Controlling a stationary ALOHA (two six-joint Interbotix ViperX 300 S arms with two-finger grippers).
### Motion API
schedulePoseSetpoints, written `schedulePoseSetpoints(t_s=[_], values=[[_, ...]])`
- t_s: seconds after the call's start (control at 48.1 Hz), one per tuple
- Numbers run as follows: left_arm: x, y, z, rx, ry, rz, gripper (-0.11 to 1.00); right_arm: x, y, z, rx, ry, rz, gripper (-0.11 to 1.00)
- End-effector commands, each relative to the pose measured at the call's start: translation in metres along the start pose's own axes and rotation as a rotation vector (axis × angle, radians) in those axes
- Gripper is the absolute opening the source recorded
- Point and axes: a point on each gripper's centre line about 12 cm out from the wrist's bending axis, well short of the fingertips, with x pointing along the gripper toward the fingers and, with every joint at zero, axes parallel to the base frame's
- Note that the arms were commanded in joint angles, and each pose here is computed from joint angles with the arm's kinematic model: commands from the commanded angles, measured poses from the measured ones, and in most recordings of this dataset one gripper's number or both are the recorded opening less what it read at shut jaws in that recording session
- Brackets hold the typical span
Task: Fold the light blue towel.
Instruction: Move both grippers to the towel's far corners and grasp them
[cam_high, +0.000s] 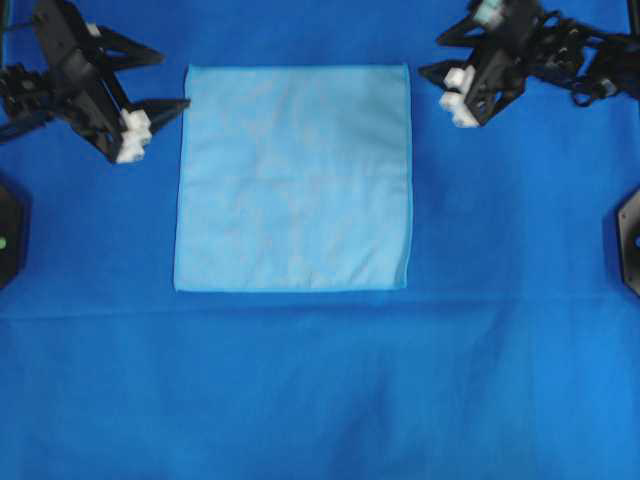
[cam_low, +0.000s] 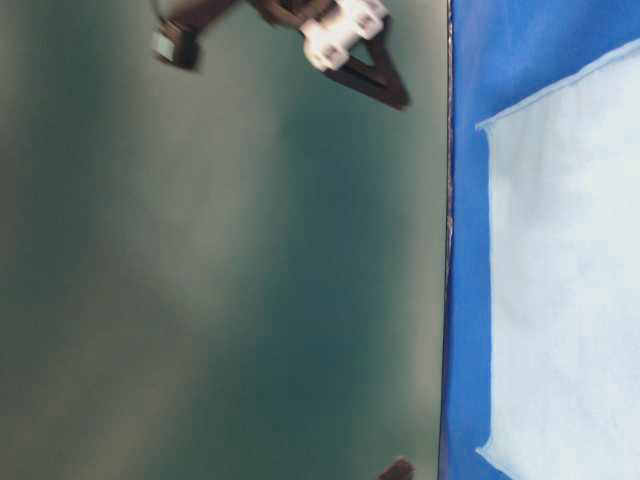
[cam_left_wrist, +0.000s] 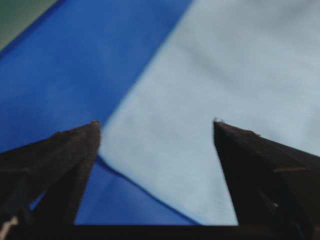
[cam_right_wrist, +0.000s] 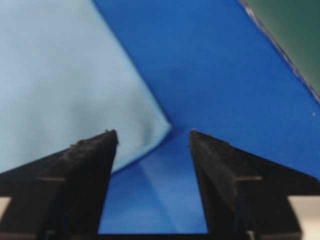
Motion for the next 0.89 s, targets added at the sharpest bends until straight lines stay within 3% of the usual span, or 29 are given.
schedulePoseSetpoints(t_s=[0.0, 0.187, 0.374, 0.603, 0.707, 0.874], values=[[0.016, 0.01, -0.001, -0.014, 0.001, 0.034, 0.85, 0.015, -0.004, 0.006, -0.007, 0.005, -0.007, 0.59], [0.042, 0.029, -0.021, -0.04, 0.07, 0.088, 0.85, 0.041, -0.007, 0.001, -0.013, 0.04, -0.01, 0.59], [0.059, 0.036, -0.032, -0.05, 0.115, 0.103, 0.84, 0.06, -0.011, -0.01, -0.013, 0.084, -0.015, 0.59], [0.068, 0.04, -0.042, -0.029, 0.156, 0.111, 0.79, 0.068, -0.018, -0.019, -0.001, 0.095, -0.028, 0.57], [0.067, 0.04, -0.043, -0.009, 0.165, 0.109, 0.62, 0.068, -0.019, -0.019, 0.0, 0.086, -0.029, 0.48], [0.068, 0.039, -0.044, 0.03, 0.181, 0.103, 0.16, 0.068, -0.019, -0.02, 0.001, 0.089, -0.029, 0.06]])
